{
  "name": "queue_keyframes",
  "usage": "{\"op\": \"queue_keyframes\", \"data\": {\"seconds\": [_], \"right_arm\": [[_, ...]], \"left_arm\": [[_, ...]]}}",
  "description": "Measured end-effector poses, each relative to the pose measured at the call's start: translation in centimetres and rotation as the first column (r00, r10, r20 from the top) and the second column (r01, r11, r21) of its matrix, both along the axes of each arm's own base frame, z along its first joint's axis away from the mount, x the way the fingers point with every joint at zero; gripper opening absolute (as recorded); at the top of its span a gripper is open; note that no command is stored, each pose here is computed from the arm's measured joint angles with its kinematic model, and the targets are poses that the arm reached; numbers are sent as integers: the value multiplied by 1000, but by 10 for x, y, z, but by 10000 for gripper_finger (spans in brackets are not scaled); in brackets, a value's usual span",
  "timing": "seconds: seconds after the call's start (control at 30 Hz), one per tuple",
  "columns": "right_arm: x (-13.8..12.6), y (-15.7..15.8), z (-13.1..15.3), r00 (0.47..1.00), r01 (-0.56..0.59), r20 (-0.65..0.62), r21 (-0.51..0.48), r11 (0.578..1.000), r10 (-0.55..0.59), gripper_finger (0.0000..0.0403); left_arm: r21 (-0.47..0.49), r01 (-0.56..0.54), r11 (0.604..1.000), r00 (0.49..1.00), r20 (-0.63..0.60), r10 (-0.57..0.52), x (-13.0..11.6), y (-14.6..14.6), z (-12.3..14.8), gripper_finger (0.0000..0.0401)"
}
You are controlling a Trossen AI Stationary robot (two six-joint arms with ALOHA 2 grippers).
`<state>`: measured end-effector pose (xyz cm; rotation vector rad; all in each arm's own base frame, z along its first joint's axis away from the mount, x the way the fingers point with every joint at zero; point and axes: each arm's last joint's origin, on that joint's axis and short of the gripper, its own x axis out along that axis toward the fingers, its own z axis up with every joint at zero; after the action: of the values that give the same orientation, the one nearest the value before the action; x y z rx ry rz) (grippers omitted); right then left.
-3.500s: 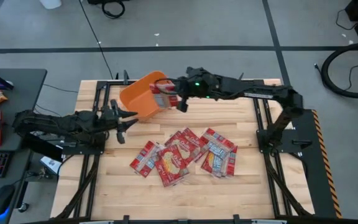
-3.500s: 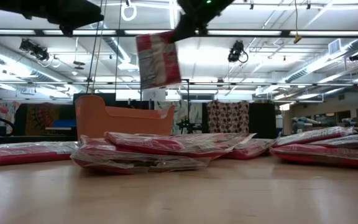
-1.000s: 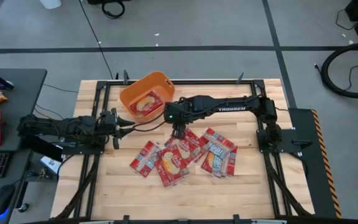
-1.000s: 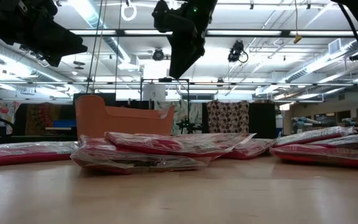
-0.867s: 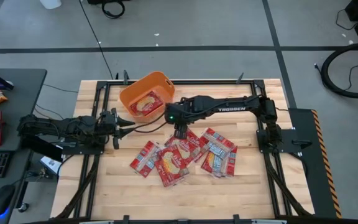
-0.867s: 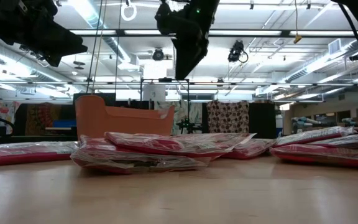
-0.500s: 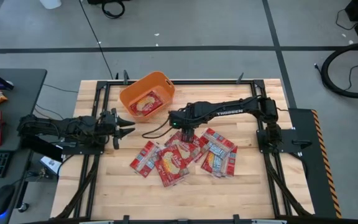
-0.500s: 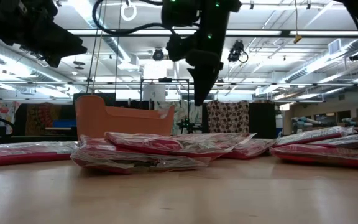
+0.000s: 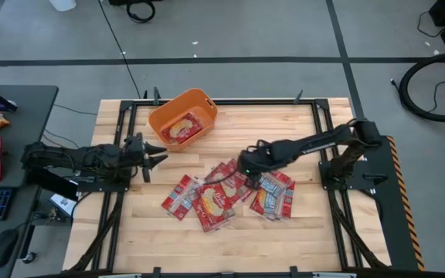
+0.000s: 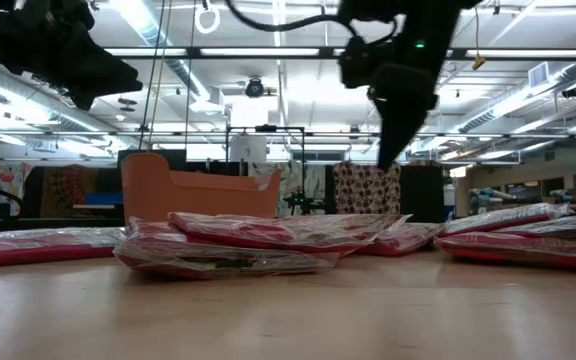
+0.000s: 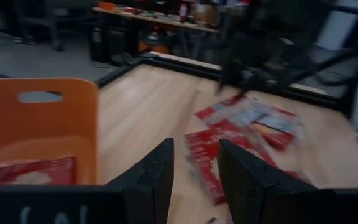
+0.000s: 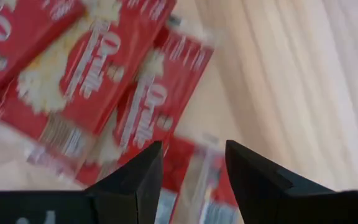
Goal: Sort popcorn bags into baskets
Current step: Put the red popcorn bag into the orange bin
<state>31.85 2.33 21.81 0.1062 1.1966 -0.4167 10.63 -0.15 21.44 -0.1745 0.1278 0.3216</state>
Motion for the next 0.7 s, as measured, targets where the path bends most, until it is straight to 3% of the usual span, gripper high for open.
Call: {"op": "queue_keyframes", "data": {"seconds": [0.23, 0.43, 0.7], "right_arm": [[-17, 1, -21, 1000, -3, 13, 143, 990, 1, 179], [9, -9, -27, 969, -96, 249, 318, 943, 14, 179], [37, -19, -46, 959, -95, 285, 314, 945, 2, 181]], "left_arm": [[23, -117, 993, 993, 0, 117, 9, 2, 0, 128], [62, -106, 992, 994, 33, 104, 21, 0, 4, 128], [97, -98, 990, 995, 1, 99, 31, -1, 0, 128]]}}
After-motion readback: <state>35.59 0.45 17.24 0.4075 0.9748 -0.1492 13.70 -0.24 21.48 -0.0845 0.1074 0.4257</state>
